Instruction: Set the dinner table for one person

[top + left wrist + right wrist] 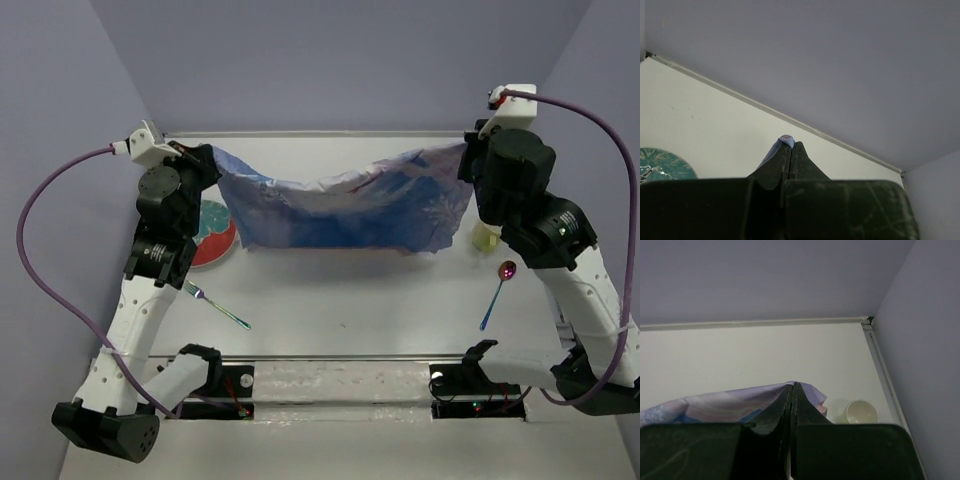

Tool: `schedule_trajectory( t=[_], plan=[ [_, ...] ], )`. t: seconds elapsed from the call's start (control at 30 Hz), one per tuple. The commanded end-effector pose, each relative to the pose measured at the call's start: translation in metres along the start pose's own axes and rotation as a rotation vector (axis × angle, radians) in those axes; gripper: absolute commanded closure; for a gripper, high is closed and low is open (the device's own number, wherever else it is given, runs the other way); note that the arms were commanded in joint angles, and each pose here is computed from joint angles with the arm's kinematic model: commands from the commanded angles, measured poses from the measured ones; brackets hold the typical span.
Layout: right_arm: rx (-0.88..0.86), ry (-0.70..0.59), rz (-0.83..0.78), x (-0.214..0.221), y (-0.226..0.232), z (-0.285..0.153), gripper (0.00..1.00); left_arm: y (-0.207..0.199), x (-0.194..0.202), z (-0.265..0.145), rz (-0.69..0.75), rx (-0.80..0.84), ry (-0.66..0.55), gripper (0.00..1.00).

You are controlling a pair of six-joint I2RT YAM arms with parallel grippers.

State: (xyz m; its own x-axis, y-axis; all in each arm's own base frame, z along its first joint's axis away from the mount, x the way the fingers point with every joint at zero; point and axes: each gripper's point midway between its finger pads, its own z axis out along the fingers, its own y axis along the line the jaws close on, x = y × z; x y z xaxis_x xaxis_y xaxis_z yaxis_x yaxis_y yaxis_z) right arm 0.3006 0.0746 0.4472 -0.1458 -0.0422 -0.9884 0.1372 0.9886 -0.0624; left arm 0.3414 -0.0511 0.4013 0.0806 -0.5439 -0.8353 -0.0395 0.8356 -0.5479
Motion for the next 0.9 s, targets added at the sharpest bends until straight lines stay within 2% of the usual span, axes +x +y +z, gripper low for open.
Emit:
schedule_trajectory(
  t=[0.0, 0.13, 0.2, 0.27, 0.33, 0.37, 0.5, 0.6, 0.63, 0.67, 0.7, 0.73, 0.77, 0.83, 0.87],
  plan=[
    [0.085, -0.112, 0.026, -0.049, -0.025, 0.002, 1.0, -0.028, -0.036, 0.007, -0.018, 0.083, -0.062, 1.0],
    [0.104, -0.115, 0.02, -0.055, -0.032, 0.05, 1.0, -0.034, -0.04, 0.029, -0.012, 0.1, -0.037, 1.0],
    [0.103, -0.123, 0.032, -0.066, -0.038, 0.083, 1.0, -0.043, -0.062, 0.041, -0.018, 0.12, -0.068, 1.0],
    [0.105, -0.14, 0.022, -0.079, -0.037, 0.103, 1.0, -0.037, -0.061, 0.065, -0.01, 0.113, -0.037, 1.0],
    [0.125, -0.191, -0.006, -0.109, -0.034, 0.125, 1.0, -0.047, -0.083, 0.075, -0.016, 0.141, -0.053, 1.0],
    [0.139, -0.235, 0.003, -0.13, -0.036, 0.133, 1.0, -0.045, -0.078, 0.09, -0.015, 0.153, -0.02, 1.0],
    [0.101, -0.284, 0.036, -0.147, -0.036, 0.129, 1.0, -0.06, -0.094, 0.098, -0.023, 0.197, -0.022, 1.0],
    [0.086, -0.25, 0.022, -0.127, -0.032, 0.133, 1.0, -0.058, -0.091, 0.096, -0.02, 0.197, -0.02, 1.0],
    [0.083, -0.275, 0.042, -0.13, -0.039, 0.115, 1.0, -0.054, -0.085, 0.095, -0.022, 0.192, -0.012, 1.0],
    [0.051, -0.202, 0.021, -0.083, -0.024, 0.136, 1.0, -0.043, -0.069, 0.091, -0.031, 0.181, 0.003, 1.0],
    [0.029, -0.179, 0.026, -0.063, -0.02, 0.136, 1.0, -0.033, -0.054, 0.09, -0.031, 0.167, 0.019, 1.0],
    [-0.006, -0.197, 0.077, -0.056, -0.019, 0.12, 1.0, -0.009, -0.016, 0.092, -0.048, 0.132, 0.071, 1.0],
    [-0.006, -0.078, 0.048, 0.012, -0.012, 0.134, 1.0, -0.003, -0.004, 0.084, -0.057, 0.135, 0.084, 1.0],
    [-0.008, -0.057, 0.107, 0.05, -0.01, 0.132, 1.0, 0.018, 0.032, 0.079, -0.074, 0.113, 0.136, 1.0],
    [-0.028, 0.013, 0.115, 0.099, -0.007, 0.126, 1.0, 0.042, 0.065, 0.072, -0.086, 0.071, 0.179, 1.0]
  ],
)
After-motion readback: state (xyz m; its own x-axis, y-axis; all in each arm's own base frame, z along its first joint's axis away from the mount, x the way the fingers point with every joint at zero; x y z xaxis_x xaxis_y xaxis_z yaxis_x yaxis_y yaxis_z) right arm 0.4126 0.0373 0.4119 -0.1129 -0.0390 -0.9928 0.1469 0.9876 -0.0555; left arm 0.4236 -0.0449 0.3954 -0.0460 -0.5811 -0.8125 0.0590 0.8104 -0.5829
